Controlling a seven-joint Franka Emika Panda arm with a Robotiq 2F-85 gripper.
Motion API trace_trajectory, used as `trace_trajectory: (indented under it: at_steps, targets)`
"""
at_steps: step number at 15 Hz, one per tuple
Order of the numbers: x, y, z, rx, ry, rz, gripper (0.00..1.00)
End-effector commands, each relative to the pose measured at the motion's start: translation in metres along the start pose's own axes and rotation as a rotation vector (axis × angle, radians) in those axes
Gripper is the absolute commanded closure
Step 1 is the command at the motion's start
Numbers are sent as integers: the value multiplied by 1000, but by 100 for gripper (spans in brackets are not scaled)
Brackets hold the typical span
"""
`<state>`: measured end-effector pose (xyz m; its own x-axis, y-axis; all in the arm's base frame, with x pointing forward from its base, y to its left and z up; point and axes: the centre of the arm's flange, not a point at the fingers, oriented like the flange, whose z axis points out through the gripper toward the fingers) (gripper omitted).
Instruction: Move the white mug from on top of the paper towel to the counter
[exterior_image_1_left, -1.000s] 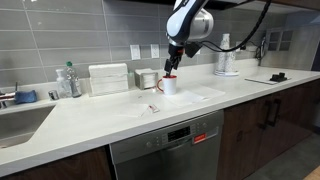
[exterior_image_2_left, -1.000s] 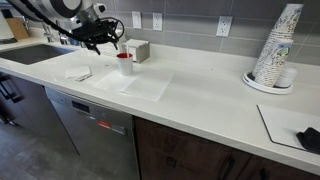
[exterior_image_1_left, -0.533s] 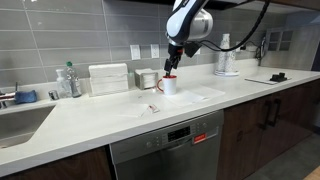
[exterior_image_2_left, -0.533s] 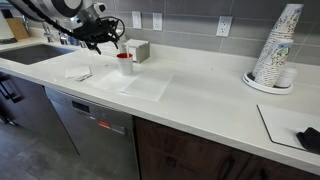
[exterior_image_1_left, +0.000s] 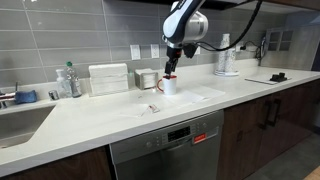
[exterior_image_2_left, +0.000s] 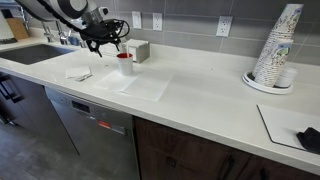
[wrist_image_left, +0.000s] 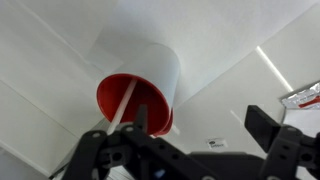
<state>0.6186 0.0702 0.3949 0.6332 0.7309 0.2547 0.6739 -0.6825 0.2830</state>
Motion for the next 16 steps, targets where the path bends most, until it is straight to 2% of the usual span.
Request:
trace_trajectory:
  at_steps: [1,8,13,15,16]
  targets:
    - [7,17,12,34,-43,-51,0]
    - [21,32,31,77,-47,-168,0]
    - [29,35,48,95,-40,-203,0]
    - [30,36,53,110,-50,-202,18]
    - [30,37,56,116,-55,-202,34]
